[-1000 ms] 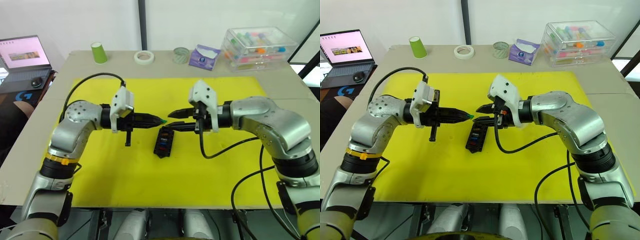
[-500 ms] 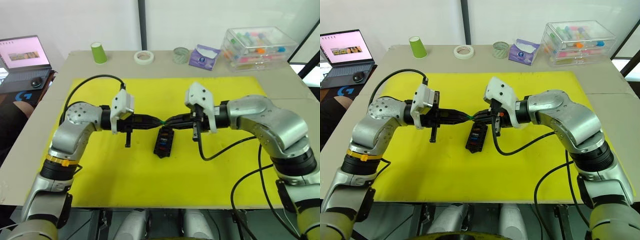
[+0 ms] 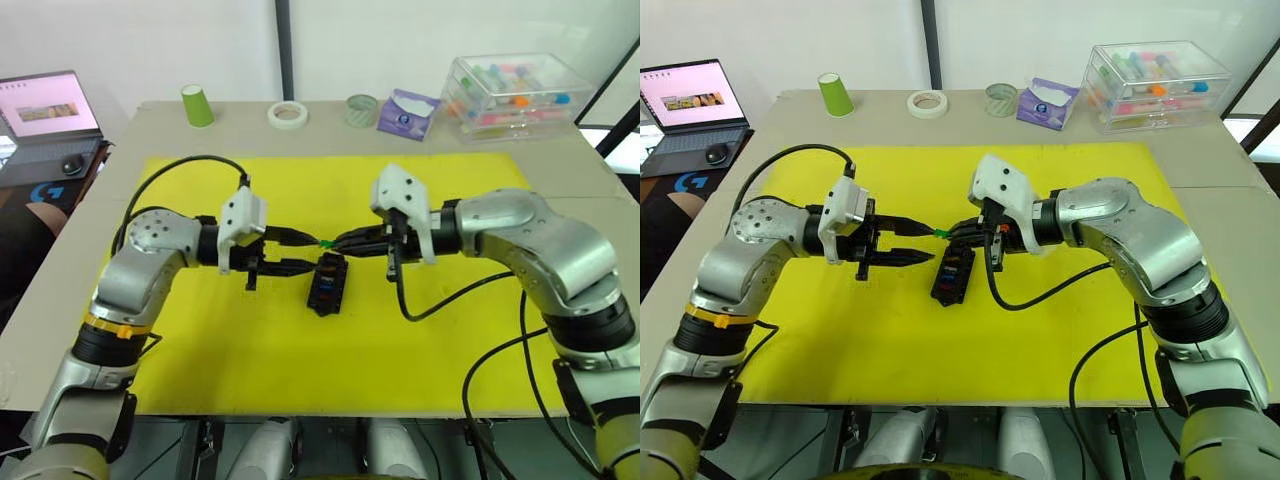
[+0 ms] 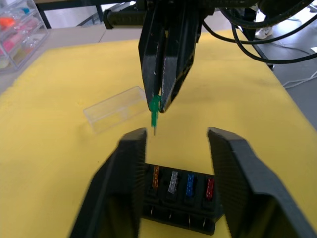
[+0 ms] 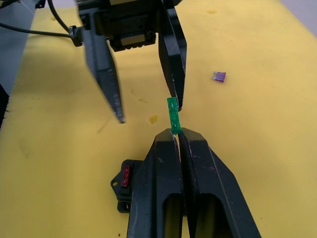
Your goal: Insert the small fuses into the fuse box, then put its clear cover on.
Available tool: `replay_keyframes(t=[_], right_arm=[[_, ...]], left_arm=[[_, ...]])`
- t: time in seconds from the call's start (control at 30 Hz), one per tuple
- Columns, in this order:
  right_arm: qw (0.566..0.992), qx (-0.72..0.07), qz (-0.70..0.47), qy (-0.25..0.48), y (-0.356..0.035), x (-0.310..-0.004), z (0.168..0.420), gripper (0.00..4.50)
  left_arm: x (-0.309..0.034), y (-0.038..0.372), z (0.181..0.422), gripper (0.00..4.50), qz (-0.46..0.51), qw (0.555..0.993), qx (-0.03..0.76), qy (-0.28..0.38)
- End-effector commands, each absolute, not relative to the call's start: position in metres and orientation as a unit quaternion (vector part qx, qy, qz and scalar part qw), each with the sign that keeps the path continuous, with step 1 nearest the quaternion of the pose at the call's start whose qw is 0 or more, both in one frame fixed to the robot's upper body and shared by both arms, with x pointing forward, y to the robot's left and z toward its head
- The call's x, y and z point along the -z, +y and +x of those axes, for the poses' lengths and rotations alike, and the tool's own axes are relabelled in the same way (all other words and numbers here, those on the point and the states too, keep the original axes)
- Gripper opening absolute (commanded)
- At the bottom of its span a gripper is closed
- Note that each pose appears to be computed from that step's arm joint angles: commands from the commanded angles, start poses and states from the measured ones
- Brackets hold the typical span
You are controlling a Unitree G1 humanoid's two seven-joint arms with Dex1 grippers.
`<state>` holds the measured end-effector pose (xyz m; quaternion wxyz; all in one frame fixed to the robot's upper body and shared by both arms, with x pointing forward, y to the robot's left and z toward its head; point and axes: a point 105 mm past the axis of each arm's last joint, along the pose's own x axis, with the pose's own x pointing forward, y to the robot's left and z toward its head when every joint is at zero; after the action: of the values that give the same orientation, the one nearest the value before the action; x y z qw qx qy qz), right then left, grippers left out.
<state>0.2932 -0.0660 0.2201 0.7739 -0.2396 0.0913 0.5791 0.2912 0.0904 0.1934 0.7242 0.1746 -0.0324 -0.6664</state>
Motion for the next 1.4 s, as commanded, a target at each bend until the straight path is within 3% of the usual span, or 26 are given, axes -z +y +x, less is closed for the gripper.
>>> replay_keyframes(t=[0.03,0.17,0.4,0.77,1.4], right_arm=[[0.792,-0.539,-0.276,0.08,-0.072,-0.231,0.304,0.0],[0.798,-0.513,-0.302,0.094,-0.077,-0.223,0.316,0.0],[0.785,-0.512,-0.33,0.116,-0.078,-0.209,0.325,0.0],[0.762,-0.544,-0.324,0.137,-0.062,-0.193,0.32,0.0],[0.756,-0.545,-0.327,0.158,-0.059,-0.178,0.323,0.0]], left_arm=[[-0.195,0.1,0.293,3.12,0.193,0.739,0.644,-0.042],[-0.187,0.104,0.298,4.49,0.182,0.774,0.605,-0.045],[-0.179,0.1,0.296,4.49,0.174,0.78,0.599,-0.037],[-0.17,0.1,0.29,4.49,0.174,0.782,0.598,-0.028],[-0.166,0.105,0.295,4.49,0.18,0.789,0.587,-0.02]])
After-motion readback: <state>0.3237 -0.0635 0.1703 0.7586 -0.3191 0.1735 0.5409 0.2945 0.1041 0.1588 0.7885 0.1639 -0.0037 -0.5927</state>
